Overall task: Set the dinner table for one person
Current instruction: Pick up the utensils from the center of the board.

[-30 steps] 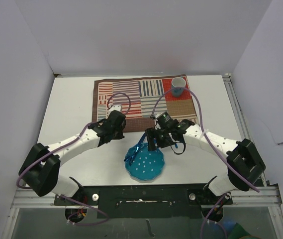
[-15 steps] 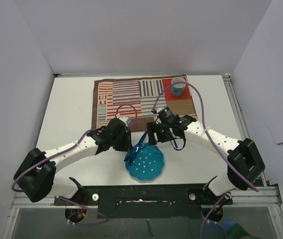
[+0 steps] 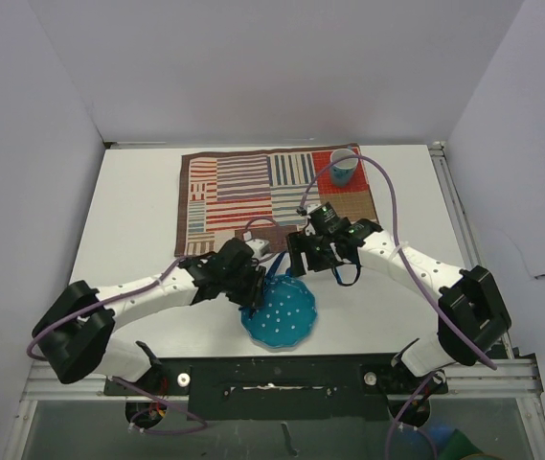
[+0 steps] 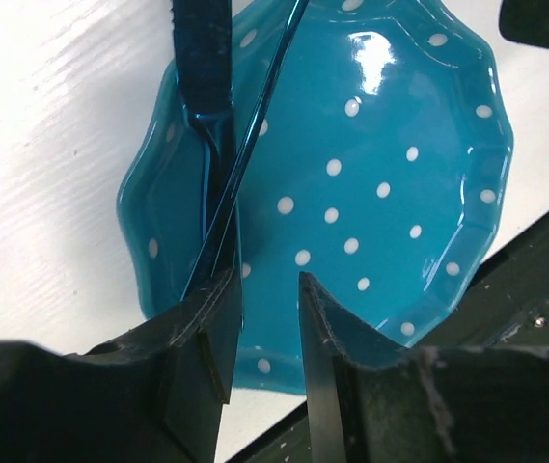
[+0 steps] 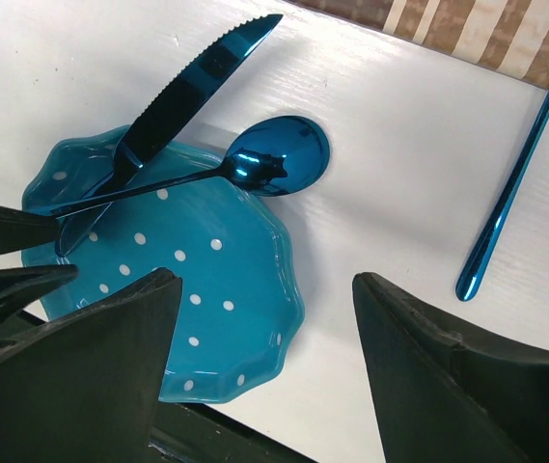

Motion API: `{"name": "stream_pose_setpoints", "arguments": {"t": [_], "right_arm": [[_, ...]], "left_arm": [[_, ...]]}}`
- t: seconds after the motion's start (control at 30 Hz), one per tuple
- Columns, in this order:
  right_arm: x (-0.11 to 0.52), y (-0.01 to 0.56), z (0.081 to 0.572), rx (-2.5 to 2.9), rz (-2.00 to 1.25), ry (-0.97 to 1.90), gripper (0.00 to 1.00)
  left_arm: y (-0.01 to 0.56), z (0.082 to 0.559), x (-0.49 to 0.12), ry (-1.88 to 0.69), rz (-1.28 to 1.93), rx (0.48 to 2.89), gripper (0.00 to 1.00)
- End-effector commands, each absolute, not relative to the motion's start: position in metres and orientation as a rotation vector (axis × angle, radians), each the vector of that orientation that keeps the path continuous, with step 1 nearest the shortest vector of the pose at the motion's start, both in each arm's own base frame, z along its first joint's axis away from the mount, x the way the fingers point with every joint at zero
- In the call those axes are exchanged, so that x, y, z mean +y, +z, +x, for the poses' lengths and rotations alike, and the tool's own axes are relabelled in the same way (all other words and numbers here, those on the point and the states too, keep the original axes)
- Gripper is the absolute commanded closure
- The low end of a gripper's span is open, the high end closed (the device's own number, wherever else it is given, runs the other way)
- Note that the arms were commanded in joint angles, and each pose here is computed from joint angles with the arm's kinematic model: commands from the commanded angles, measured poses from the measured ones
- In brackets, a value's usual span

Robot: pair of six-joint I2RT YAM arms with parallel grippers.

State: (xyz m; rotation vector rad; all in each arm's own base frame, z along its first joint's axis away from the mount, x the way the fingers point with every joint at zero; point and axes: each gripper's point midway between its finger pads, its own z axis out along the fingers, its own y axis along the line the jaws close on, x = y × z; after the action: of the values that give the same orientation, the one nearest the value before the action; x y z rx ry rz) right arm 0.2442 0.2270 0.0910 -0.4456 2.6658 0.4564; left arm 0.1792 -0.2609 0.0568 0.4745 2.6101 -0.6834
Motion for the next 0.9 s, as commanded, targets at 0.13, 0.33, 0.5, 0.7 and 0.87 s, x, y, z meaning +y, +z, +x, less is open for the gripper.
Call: {"name": "stream_pose_setpoints", "arguments": {"t": [0.13, 0.33, 0.5, 0.7, 0.87], "right_arm": [[0.234, 0.104, 0.251, 2.608, -0.466, 0.514, 0.27], [0.23, 0.1, 0.249, 2.611, -0.465, 0.525, 0.26], [0.224, 0.098, 0.25, 2.608, -0.45, 0.532, 0.26], [0.222, 0.094, 0.251, 2.614, -0.445, 0.536, 0.26], [0.223, 0.092, 0.25, 2.618, -0.446, 0.547, 0.26]], "left_arm": [[0.054, 0.211, -0.281, -0.489, 0.591, 2.551, 0.68], [0.058, 0.22, -0.285, -0.445, 0.585, 2.52, 0.66], [0.069, 0.214, -0.291, -0.447, 0.594, 2.521, 0.66], [0.09, 0.207, -0.302, -0.436, 0.613, 2.501, 0.67], [0.096, 0.219, -0.299, -0.34, 0.619, 2.452, 0.66]]}}
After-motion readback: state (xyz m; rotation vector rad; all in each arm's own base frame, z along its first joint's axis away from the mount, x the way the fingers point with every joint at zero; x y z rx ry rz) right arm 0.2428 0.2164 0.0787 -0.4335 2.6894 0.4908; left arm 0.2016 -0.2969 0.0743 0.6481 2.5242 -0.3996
